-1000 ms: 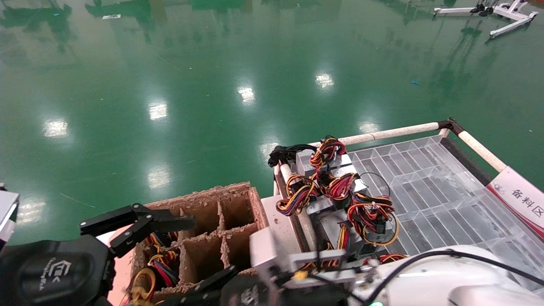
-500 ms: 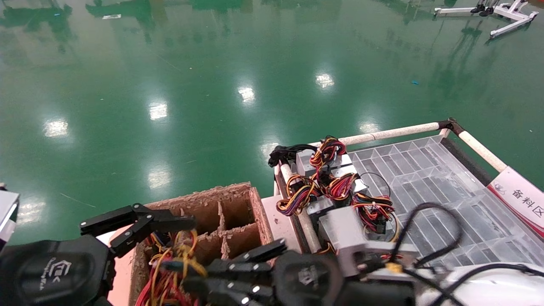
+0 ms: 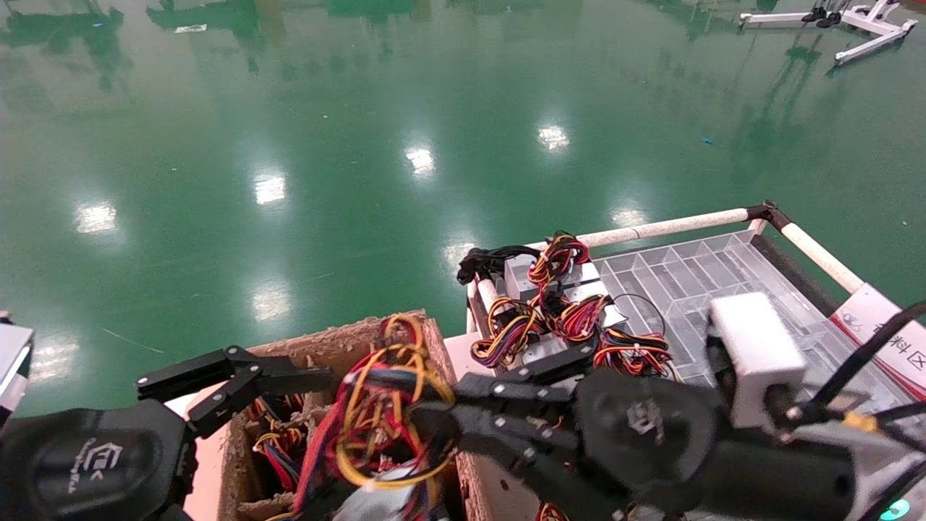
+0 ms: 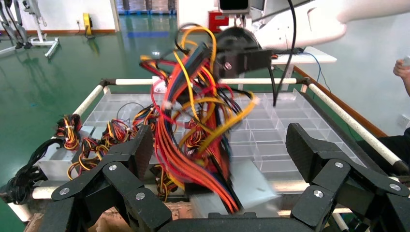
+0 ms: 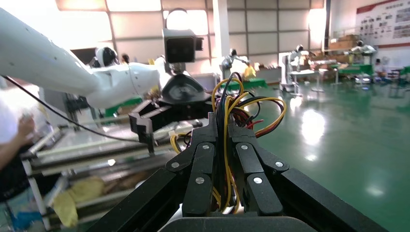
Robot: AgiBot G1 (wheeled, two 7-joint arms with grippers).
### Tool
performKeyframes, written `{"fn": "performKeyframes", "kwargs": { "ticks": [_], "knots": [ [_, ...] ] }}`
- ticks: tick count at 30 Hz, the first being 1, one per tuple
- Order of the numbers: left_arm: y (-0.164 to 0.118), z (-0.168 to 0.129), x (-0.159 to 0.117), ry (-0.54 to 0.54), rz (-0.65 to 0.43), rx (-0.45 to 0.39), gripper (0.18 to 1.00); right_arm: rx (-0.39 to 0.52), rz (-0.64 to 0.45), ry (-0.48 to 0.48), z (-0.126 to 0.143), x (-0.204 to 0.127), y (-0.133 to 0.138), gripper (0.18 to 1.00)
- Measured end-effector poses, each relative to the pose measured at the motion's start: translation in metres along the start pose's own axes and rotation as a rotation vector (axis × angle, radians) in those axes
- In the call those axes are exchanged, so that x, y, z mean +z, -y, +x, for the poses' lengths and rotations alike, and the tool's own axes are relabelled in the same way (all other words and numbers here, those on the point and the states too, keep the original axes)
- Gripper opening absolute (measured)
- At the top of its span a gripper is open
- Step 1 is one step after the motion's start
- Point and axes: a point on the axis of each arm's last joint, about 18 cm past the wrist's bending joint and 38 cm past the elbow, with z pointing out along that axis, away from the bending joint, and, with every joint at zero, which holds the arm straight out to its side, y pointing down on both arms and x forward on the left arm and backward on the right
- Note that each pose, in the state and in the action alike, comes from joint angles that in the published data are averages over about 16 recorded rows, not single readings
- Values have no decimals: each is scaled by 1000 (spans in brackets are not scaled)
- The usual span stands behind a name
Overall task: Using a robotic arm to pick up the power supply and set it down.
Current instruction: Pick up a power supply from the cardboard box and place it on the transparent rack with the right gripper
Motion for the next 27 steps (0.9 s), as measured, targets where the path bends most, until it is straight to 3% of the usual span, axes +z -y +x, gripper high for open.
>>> {"fn": "performKeyframes", "kwargs": {
  "ticks": [13,27],
  "knots": [
    [0,0,0,0,0,0,1000,-182,-109,-151,46,-42,82,208],
    [0,0,0,0,0,0,1000,-405,-392,-306,109,-51,159,207]
  ]
}}
